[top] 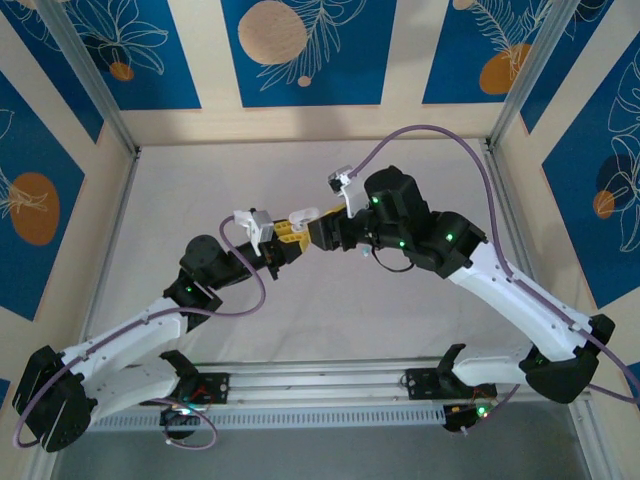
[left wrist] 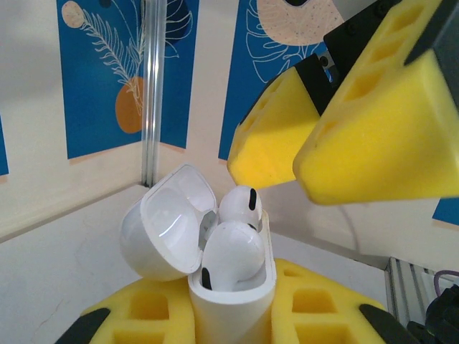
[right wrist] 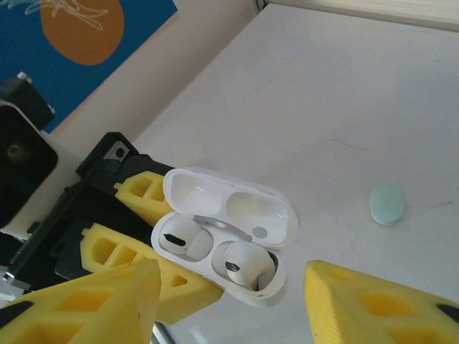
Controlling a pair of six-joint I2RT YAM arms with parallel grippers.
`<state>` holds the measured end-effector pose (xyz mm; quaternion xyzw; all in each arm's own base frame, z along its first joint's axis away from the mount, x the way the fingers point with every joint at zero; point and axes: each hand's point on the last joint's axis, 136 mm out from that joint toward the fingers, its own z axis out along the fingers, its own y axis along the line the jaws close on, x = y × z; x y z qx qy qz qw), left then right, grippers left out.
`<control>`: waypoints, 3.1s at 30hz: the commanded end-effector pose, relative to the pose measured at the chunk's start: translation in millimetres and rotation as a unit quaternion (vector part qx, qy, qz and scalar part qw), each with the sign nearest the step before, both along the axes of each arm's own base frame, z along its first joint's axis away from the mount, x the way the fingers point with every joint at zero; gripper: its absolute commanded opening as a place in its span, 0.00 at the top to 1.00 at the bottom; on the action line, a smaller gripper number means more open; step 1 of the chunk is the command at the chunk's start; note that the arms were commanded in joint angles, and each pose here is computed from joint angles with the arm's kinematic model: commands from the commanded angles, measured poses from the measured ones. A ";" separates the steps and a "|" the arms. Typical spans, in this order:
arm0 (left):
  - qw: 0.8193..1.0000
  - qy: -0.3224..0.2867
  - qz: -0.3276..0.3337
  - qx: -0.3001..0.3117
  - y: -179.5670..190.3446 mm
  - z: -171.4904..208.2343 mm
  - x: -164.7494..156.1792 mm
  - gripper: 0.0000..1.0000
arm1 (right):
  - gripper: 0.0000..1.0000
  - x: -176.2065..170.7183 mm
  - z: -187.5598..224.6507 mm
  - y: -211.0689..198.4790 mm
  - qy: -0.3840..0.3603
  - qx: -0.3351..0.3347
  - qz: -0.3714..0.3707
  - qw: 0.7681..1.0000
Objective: Insert the wireless bluetooth earbuds into the charging case
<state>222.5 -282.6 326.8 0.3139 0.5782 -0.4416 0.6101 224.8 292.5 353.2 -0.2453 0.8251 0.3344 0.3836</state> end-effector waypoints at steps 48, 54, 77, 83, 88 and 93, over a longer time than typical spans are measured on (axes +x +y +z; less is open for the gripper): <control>0.995 -0.057 -0.065 0.045 -8.4 19.6 -30.6 0.82 | 0.40 0.8 -26.1 -1.9 0.305 0.066 0.047 0.949; 0.996 -0.057 -0.059 0.041 -7.4 21.4 -28.8 0.82 | 0.42 -9.4 -20.1 -1.1 0.302 0.070 0.072 0.948; 0.997 -0.066 -0.030 0.003 1.0 35.4 -24.4 0.82 | 0.33 -21.0 -11.2 5.5 0.358 0.194 0.115 0.906; 0.998 -0.056 -0.025 -0.006 1.0 38.0 -21.3 0.82 | 0.33 -19.5 -14.2 13.2 0.314 0.185 0.106 0.925; 0.998 -0.029 -0.046 -0.016 -4.2 39.1 -23.1 0.82 | 0.34 -15.4 -3.8 -1.7 0.177 0.188 0.116 0.959; 0.996 0.049 -0.062 -0.045 -8.3 36.3 -19.5 0.81 | 0.35 -7.0 -4.7 -25.0 0.031 0.161 0.095 0.982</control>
